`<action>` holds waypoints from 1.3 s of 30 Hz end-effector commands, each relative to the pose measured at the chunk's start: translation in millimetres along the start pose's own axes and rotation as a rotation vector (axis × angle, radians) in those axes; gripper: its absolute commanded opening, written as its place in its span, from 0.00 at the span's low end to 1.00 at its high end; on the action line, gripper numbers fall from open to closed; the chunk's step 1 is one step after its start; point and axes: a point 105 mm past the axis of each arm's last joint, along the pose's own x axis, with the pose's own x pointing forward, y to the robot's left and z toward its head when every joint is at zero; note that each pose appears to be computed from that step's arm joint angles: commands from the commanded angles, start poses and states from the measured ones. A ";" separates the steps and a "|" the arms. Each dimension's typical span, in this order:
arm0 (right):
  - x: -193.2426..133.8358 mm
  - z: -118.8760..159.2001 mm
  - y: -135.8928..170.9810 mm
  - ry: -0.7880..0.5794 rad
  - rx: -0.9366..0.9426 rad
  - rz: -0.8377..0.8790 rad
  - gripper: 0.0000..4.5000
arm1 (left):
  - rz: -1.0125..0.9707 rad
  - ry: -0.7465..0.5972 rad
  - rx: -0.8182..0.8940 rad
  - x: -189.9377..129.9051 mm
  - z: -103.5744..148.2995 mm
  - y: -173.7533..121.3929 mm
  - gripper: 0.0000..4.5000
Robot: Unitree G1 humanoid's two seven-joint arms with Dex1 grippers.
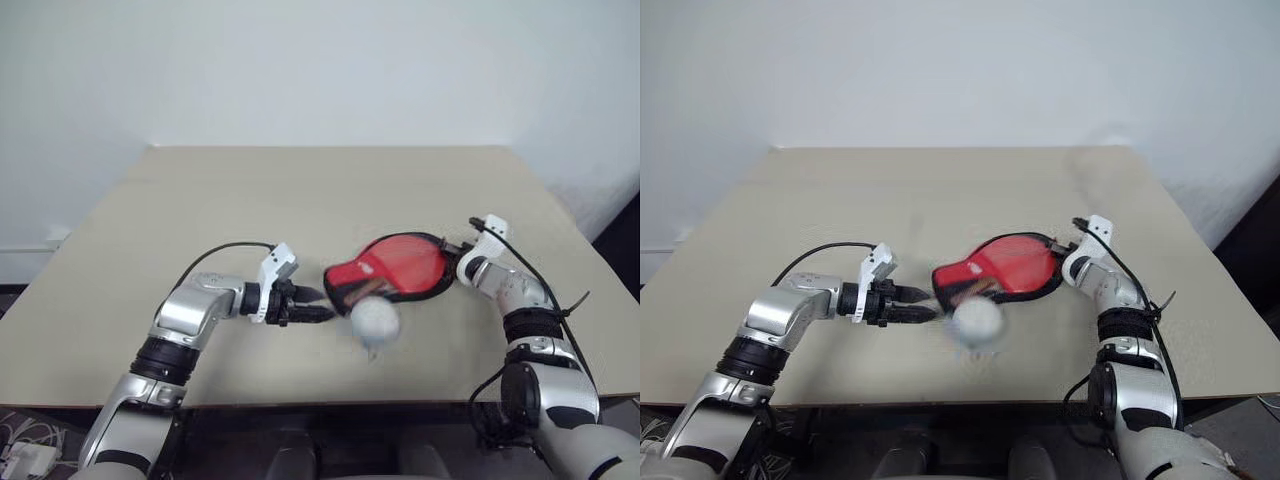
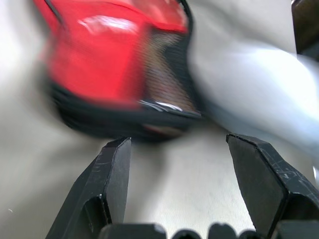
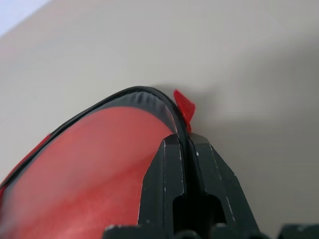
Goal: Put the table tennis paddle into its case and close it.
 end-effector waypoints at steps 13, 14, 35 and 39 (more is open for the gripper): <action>-1.7 16.3 -18.7 -0.085 -0.062 -0.105 0.25 | -0.016 -0.039 0.027 0.6 12.2 -4.6 0.72; -2.2 17.0 -21.1 -0.089 -0.055 -0.114 0.33 | -0.016 -0.039 0.026 0.6 12.0 -4.7 0.72; -94.1 3.3 127.4 -0.211 -0.217 0.962 0.97 | 0.066 -0.085 -0.040 -19.6 5.5 10.4 0.72; -117.3 -30.8 131.0 -0.055 -0.261 1.111 0.97 | 0.085 -0.074 -0.069 -24.5 -6.5 6.4 0.72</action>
